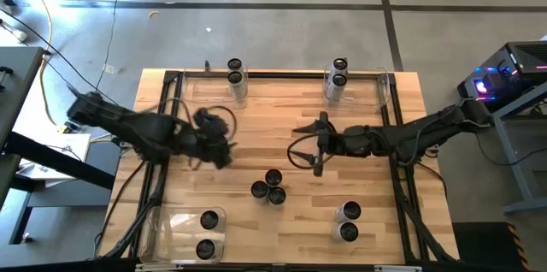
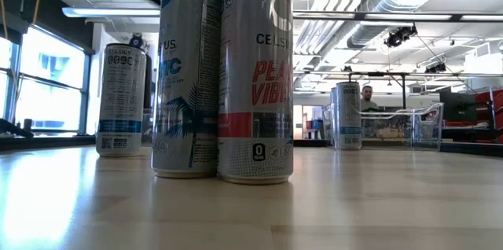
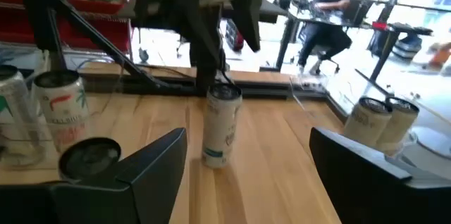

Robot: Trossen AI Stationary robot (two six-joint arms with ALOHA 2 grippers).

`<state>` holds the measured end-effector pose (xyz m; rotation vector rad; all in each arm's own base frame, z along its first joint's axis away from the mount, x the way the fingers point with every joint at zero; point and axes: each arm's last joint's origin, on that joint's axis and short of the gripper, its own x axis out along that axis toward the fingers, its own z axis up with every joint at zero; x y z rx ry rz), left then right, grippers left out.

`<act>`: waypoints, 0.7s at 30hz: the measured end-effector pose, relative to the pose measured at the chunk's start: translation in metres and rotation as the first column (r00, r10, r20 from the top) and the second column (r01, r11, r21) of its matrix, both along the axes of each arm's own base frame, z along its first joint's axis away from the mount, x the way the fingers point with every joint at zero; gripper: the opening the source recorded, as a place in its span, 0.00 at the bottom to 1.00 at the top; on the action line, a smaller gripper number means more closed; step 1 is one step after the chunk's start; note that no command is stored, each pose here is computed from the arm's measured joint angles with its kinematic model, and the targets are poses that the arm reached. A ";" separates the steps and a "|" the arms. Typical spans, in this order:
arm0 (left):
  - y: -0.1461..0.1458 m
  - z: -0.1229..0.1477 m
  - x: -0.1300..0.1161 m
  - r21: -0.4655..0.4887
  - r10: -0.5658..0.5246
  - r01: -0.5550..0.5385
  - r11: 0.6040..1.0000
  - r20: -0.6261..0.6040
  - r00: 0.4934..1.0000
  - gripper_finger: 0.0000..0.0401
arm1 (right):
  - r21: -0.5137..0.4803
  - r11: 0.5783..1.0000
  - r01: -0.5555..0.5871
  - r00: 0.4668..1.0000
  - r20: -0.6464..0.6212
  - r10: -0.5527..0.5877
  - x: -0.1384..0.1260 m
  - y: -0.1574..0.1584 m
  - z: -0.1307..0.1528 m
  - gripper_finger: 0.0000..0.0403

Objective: Sort soda cans
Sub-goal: Move the white soda can to the top center

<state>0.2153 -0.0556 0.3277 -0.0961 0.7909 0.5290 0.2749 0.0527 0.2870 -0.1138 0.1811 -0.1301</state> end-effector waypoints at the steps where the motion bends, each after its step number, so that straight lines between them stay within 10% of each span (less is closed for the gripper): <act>1: 0.001 0.002 -0.011 -0.032 0.013 -0.014 0.999 -0.025 1.000 0.76 | 0.004 1.000 0.005 1.000 -0.005 -0.004 0.000 -0.001 -0.001 0.73; 8: -0.011 -0.008 -0.070 -0.166 0.027 -0.038 0.985 -0.065 0.998 0.76 | 0.035 0.999 0.011 1.000 -0.021 -0.010 0.001 -0.001 -0.003 0.73; 21: -0.028 -0.118 -0.075 -0.193 0.067 -0.073 0.979 -0.038 0.997 0.76 | 0.051 0.999 0.015 0.999 -0.030 -0.014 0.000 -0.001 -0.004 0.73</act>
